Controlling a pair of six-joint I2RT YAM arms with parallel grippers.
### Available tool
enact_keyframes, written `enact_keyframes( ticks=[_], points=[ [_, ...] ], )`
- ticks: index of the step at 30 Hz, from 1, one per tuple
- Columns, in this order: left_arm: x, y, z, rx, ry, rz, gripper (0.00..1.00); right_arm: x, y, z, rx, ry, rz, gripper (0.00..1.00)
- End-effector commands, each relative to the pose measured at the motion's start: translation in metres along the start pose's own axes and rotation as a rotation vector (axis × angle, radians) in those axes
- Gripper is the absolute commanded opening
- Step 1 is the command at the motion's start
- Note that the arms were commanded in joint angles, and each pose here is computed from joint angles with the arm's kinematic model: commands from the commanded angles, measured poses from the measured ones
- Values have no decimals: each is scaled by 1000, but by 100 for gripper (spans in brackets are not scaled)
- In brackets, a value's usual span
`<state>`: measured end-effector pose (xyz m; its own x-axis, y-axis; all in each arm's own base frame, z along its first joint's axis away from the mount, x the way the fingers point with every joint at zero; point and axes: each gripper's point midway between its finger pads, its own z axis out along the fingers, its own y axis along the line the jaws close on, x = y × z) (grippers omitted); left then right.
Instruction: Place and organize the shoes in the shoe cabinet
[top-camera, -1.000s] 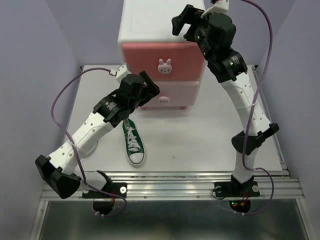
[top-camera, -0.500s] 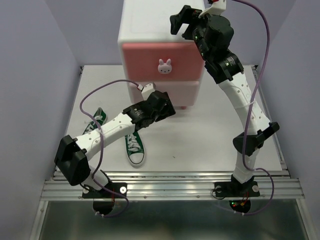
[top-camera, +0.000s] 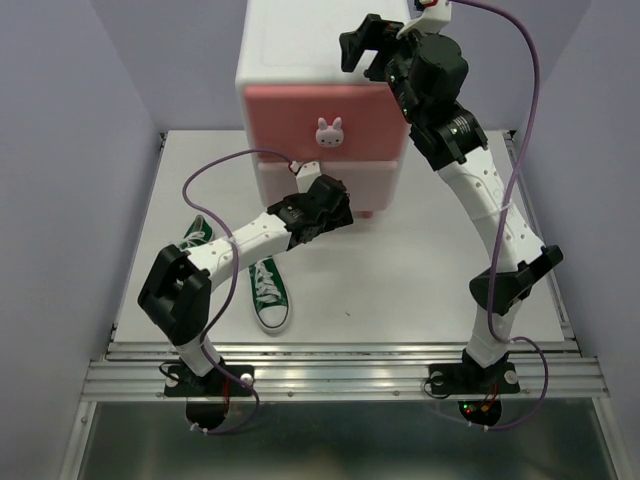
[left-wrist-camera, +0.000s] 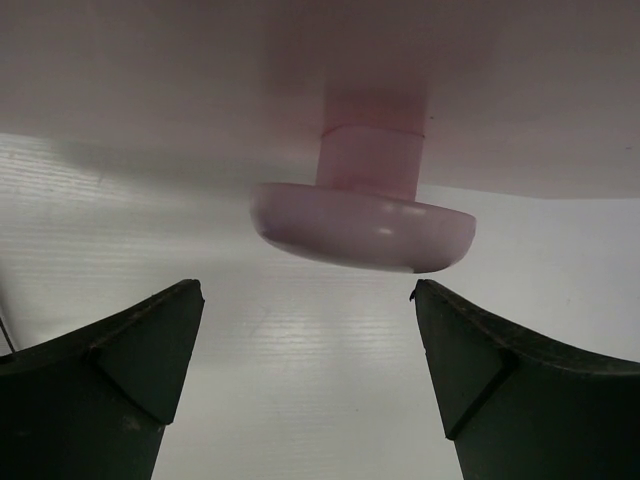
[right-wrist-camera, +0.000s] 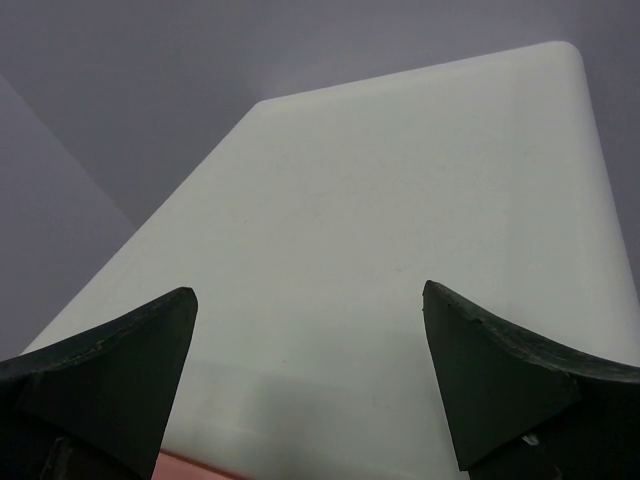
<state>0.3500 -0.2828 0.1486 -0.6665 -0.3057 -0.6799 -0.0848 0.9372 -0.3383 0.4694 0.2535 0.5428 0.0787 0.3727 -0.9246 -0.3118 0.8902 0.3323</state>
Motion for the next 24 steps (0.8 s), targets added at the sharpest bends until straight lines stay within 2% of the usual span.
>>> enact_keyframes(
  ticks=[1, 10, 16, 21, 24],
  points=[
    [-72, -16, -20, 46, -191, -37, 99, 92, -37, 1, 119, 261, -41, 100],
    [-111, -23, -49, 78, -311, -20, 99, 96, -40, -2, 127, 273, -37, 100],
    [-136, -47, -75, 151, -396, -2, 99, 97, -41, -4, 130, 277, -42, 100],
    [-123, -40, -76, 134, -419, -47, 99, 98, -41, -2, 129, 276, -44, 100],
    [-110, -32, -63, 106, -403, -25, 99, 98, -42, -1, 129, 275, -61, 100]
  ],
)
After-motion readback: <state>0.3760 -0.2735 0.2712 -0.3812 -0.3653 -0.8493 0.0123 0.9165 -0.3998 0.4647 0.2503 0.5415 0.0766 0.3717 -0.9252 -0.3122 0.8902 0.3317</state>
